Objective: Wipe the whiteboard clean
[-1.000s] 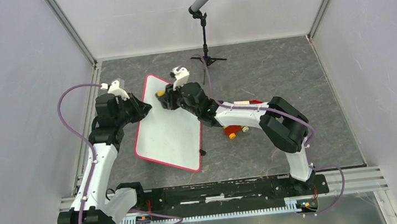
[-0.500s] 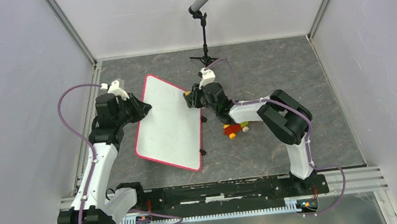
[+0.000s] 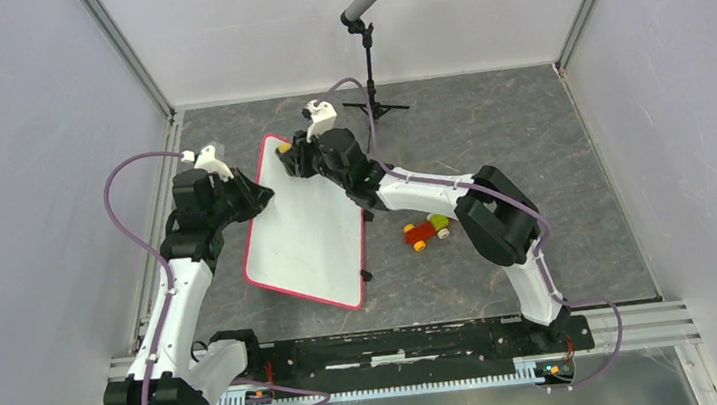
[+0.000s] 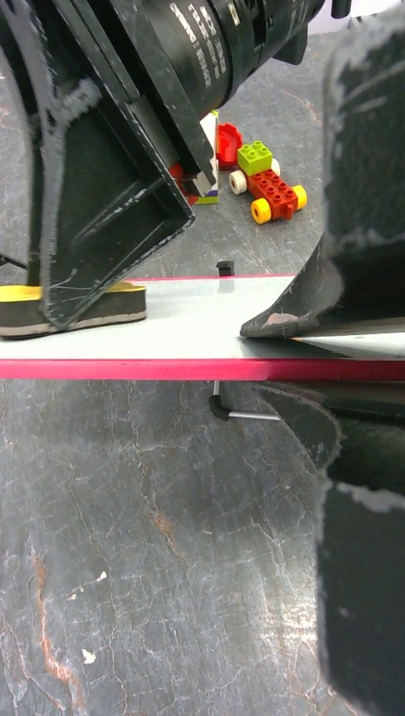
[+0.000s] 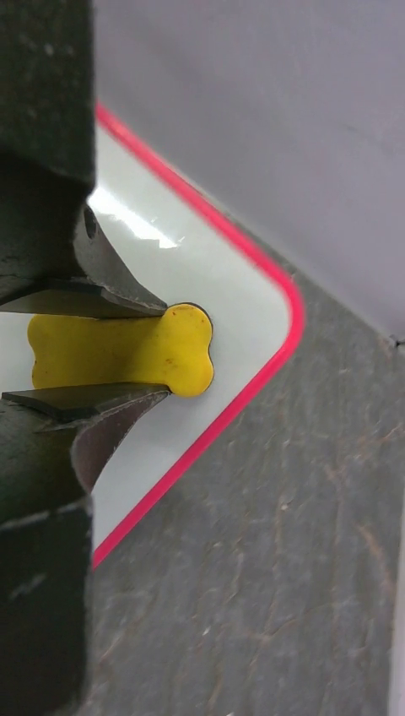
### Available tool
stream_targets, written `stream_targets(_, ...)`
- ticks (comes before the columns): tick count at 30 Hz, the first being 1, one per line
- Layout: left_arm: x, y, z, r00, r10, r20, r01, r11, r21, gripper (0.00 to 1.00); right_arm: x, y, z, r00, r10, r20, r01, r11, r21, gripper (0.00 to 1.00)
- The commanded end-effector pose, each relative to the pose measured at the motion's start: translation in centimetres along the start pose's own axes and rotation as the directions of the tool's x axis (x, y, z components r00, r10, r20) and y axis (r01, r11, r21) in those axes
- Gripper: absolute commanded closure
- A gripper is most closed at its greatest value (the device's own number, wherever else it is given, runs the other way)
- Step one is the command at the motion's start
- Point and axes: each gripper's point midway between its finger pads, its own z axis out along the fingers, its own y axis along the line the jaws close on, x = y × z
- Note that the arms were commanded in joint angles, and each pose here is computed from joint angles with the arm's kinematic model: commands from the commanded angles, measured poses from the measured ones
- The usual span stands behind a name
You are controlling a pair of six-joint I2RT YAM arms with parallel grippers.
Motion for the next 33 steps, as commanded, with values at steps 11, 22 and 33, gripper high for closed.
stream_targets(11, 2.5, -1.6, -0.4, 0.995, -0.010, -0.100, 0.018, 0.997, 0.077, 0.98, 12.3, -10.5, -4.8, 0.966, 0.052, -0.255, -0.010, 0.987, 0.163, 0.81)
stream_targets(22, 2.3, -1.1, -0.3, 0.996, -0.004, -0.091, 0.009, 0.999, 0.054, 0.98, 8.7, -2.6, -4.3, 0.972, -0.046, -0.231, 0.046, 0.999, -0.009, 0.82)
stream_targets(33, 2.5, -0.6, -0.2, 0.995, -0.002, -0.096, 0.005, 1.000, 0.029, 0.98, 10.9, 5.3, -11.1, 0.958, -0.177, -0.224, 0.126, 0.966, -0.225, 0.81)
